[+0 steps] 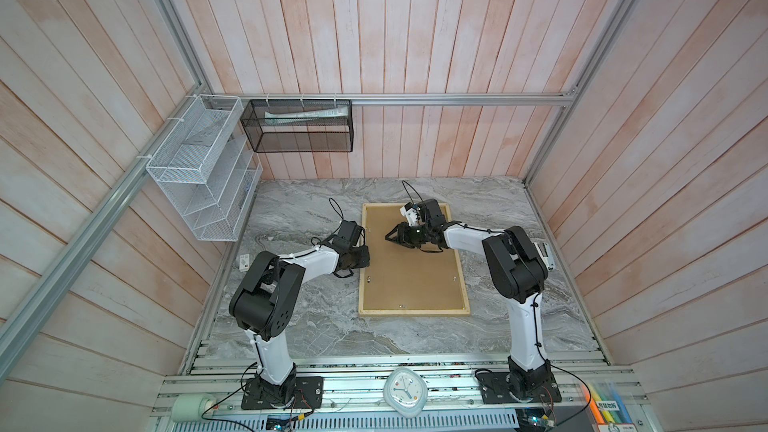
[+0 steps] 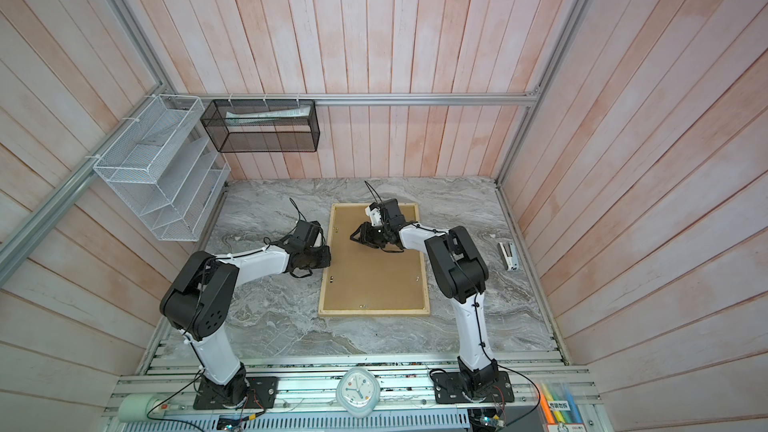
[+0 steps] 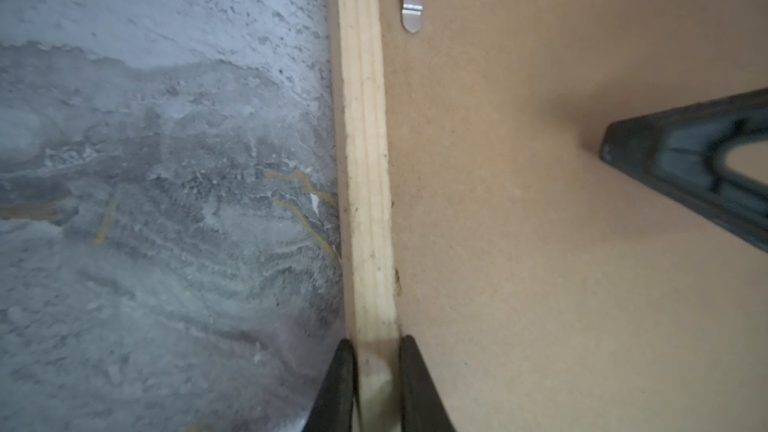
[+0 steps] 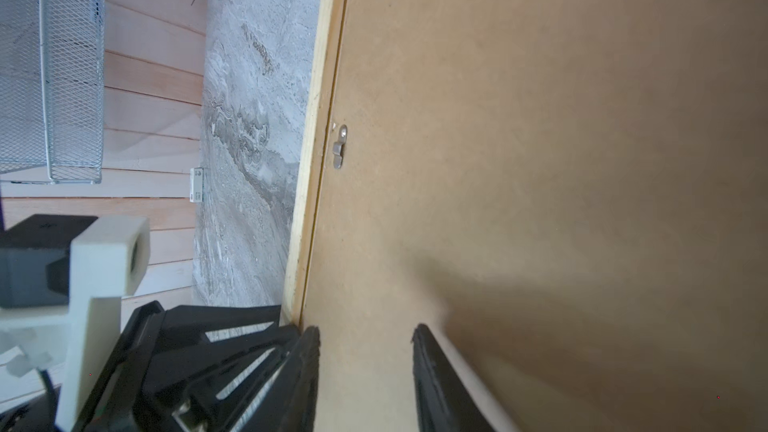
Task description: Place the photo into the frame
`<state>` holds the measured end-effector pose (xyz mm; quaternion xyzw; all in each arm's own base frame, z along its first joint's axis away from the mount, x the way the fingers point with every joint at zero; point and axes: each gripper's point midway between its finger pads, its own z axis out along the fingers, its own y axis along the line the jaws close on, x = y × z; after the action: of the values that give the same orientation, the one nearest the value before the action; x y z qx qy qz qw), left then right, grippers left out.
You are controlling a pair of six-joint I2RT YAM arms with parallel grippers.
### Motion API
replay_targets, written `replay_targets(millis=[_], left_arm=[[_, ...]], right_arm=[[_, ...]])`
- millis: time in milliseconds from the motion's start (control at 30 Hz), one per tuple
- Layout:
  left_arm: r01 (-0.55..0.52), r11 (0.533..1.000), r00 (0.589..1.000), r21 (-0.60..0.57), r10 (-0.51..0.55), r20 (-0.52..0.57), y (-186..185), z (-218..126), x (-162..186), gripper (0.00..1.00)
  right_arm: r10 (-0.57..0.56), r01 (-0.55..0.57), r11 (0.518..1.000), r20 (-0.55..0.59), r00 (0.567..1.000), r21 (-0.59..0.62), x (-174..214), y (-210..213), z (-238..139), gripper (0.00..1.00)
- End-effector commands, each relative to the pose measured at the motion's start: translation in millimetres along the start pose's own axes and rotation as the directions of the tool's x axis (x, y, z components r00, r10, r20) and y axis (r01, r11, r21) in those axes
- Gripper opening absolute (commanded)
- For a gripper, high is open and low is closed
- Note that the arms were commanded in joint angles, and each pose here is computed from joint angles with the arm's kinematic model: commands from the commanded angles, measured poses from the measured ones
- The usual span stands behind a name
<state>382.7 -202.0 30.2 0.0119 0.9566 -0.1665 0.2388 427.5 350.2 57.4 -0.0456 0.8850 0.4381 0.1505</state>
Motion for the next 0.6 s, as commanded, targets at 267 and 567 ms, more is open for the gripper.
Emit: replay_targets(millis=[267, 567], left_arm=[[-0.006, 0.996, 0.994, 0.086, 0.015, -0.106, -11.0, -3.7, 36.0, 0.17], [0.006, 0.995, 0.995, 0.103, 0.004, -0.097, -13.6, -6.5, 36.9, 0.17]], right_arm=[[0.149, -0.150, 0.988, -0.043, 0.988, -0.025, -4.0, 13.8, 47.4, 0.39], [0.197, -0.196, 0.978, -0.004, 0.980, 0.063, -8.9, 0.0, 62.4, 0.40]])
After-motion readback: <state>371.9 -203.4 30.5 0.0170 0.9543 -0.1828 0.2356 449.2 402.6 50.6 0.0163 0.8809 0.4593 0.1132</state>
